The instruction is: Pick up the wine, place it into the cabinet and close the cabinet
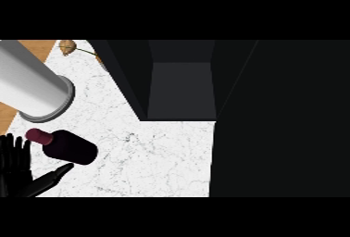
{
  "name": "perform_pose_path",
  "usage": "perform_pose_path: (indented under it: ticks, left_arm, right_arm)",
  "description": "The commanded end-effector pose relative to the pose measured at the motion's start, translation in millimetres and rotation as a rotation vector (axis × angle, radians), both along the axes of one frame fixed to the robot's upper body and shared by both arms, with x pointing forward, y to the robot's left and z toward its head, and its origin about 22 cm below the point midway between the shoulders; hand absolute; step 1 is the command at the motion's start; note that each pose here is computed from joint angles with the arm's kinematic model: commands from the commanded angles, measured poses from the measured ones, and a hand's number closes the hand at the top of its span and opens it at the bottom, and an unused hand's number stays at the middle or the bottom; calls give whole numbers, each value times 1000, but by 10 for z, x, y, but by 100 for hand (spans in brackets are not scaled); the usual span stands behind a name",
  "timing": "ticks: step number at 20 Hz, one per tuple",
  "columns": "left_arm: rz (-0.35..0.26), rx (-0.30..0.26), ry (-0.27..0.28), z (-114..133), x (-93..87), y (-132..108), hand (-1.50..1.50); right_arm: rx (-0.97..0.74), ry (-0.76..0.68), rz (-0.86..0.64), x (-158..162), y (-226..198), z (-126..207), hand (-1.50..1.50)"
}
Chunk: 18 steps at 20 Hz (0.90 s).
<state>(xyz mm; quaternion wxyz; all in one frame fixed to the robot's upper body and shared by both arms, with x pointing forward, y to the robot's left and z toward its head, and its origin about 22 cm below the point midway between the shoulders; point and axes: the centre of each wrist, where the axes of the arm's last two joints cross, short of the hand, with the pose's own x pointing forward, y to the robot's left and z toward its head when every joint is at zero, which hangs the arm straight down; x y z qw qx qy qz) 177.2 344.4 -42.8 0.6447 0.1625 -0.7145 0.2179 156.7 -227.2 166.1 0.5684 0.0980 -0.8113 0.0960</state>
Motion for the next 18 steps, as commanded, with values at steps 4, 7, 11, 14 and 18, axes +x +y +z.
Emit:
perform_pose_path:
  ticks: [4,7,11,14,18]
  left_arm:
    - [-32,-59,43,-281,35,-27,-150]
    - [-29,-47,35,-340,13,209,-150]
    - [-26,-46,37,-499,48,196,-150]
    - [-47,-60,50,-585,143,248,-150]
    - [-41,-38,48,-781,140,161,-150]
  right_arm:
    - [2,6,1,-132,1,62,-150]
    - [0,-9,-6,-103,-43,7,-150]
    - [8,3,-7,93,12,50,-150]
    - [5,5,-18,14,-125,-54,-150]
    - [-15,-18,-8,7,25,75,-150]
